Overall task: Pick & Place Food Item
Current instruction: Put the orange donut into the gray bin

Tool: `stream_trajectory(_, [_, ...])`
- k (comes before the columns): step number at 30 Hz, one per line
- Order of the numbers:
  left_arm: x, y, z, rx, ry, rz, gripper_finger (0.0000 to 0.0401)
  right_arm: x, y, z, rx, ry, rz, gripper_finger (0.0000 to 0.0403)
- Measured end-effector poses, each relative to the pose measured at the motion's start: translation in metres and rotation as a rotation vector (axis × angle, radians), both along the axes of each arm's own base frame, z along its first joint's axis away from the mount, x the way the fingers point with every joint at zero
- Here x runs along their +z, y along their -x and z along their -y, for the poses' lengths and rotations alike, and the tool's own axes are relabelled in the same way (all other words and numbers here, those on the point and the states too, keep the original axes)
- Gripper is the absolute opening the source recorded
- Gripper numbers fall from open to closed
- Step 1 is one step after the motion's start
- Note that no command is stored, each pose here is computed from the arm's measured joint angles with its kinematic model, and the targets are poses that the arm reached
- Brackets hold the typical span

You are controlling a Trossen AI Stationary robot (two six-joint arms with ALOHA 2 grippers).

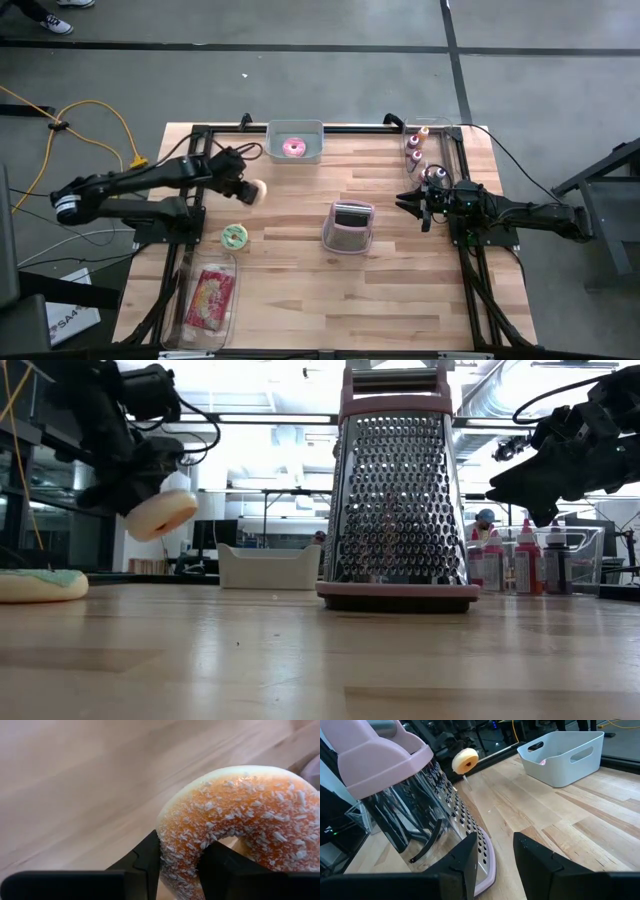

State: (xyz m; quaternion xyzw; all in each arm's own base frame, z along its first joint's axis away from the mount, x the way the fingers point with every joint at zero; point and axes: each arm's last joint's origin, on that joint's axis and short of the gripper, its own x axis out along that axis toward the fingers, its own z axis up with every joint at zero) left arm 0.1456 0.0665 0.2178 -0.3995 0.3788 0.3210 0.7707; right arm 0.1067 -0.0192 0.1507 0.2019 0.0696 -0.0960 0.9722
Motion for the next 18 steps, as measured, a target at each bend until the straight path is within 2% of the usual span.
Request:
stream_trajectory(4, [0.001,-0.012,-0.005,-0.011,-0.019,0.08,0.01,0.0,0.0,0.0,0.0,0.0,0.0,0.0114])
stream_trajectory(8, [0.003,-0.027,-0.013,-0.016,-0.083,0.169,0.01,0.0,0.0,0.0,0.0,0.0,0.0,0.0114])
stream_trajectory(14, [0.001,-0.047,-0.035,0.022,-0.156,0.284,0.01,0.0,0.0,0.0,0.0,0.0,0.0,0.0114])
stream_trajectory(18, [-0.003,-0.06,-0.053,0.021,-0.167,0.387,0.01,0.0,0.0,0.0,0.0,0.0,0.0,0.0114])
